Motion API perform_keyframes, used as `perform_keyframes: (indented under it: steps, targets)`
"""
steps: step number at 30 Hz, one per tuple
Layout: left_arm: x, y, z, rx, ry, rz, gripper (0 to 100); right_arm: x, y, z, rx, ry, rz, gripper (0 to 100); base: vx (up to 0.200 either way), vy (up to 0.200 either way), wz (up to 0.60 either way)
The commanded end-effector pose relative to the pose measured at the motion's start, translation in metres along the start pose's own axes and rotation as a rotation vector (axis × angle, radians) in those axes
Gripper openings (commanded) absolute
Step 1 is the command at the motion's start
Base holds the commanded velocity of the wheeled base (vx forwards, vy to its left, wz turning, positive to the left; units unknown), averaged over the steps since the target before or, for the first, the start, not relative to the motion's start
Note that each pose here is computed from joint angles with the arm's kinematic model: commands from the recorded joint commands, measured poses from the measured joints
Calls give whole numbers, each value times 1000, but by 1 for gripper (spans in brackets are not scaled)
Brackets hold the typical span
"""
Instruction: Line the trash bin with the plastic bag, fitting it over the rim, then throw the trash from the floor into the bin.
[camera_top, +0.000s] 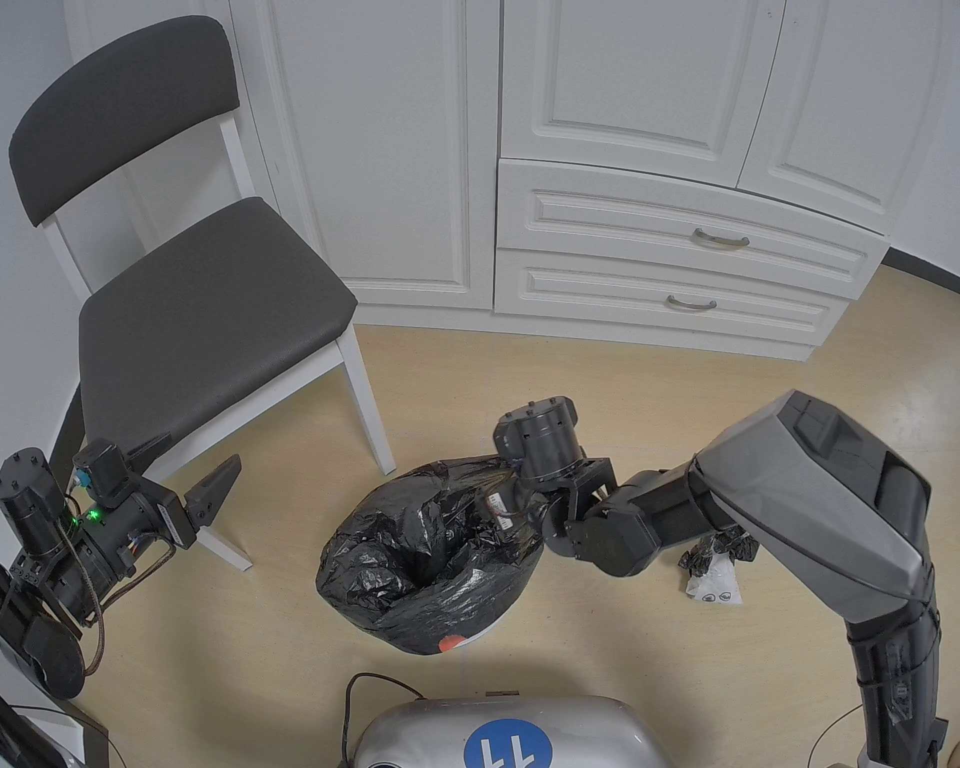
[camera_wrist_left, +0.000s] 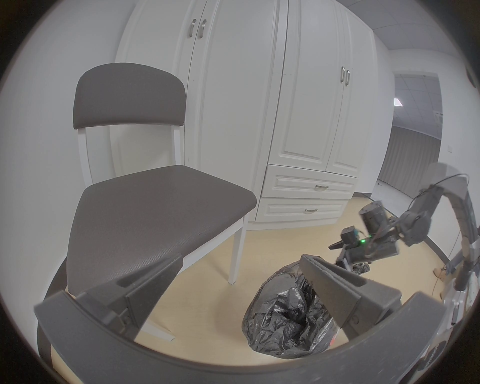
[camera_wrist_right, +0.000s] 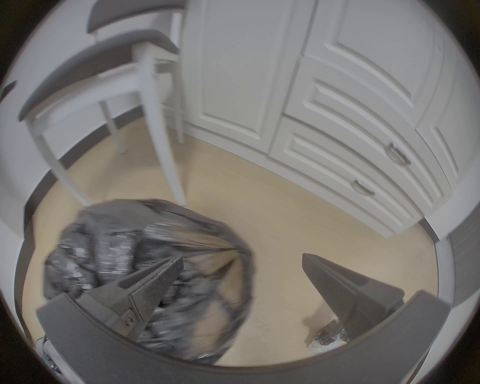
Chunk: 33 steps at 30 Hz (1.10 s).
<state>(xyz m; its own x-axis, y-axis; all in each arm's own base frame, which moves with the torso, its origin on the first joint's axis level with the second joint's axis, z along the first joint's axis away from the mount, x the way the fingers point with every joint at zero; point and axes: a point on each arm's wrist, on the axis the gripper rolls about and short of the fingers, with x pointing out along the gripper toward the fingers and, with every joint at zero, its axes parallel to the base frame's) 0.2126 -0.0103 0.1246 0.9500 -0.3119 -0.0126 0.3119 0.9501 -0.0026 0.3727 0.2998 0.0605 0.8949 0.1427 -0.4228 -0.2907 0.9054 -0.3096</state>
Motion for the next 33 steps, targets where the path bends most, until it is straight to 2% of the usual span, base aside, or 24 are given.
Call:
perform_keyframes:
  steps: [1,6,9,11,16,18,19,21,25,33]
  targets:
    - [-1,0,1,1,-4,-2,100,-63,22,24,-61,-66,90,100,0,0,0]
    - [-2,-1,2,3,-10,-2,100,-58,58,-31,-202,62,140,100,0,0,0]
    - [-1,-1,3,4,-16,-2,100,-34,70,-59,-235,123,131,100,0,0,0]
    - [-1,-1,4,4,-18,-2,100,-24,71,-68,-240,142,122,100,0,0,0]
    - [-1,-1,4,6,-18,-2,100,-34,61,-77,-266,185,123,100,0,0,0]
    - [-1,-1,4,6,-17,-3,100,-53,51,-81,-319,209,135,100,0,0,0]
    - [-1,-1,4,6,-17,-3,100,-53,51,-81,-319,209,135,100,0,0,0]
    - [-1,-1,3,5,-16,-6,100,-81,42,-87,-385,233,163,100,0,0,0]
    - [-1,-2,3,5,-16,-8,100,-100,46,-94,-418,238,195,100,0,0,0]
    - [-1,-2,2,4,-11,-6,100,-91,58,-99,-414,230,197,100,0,0,0]
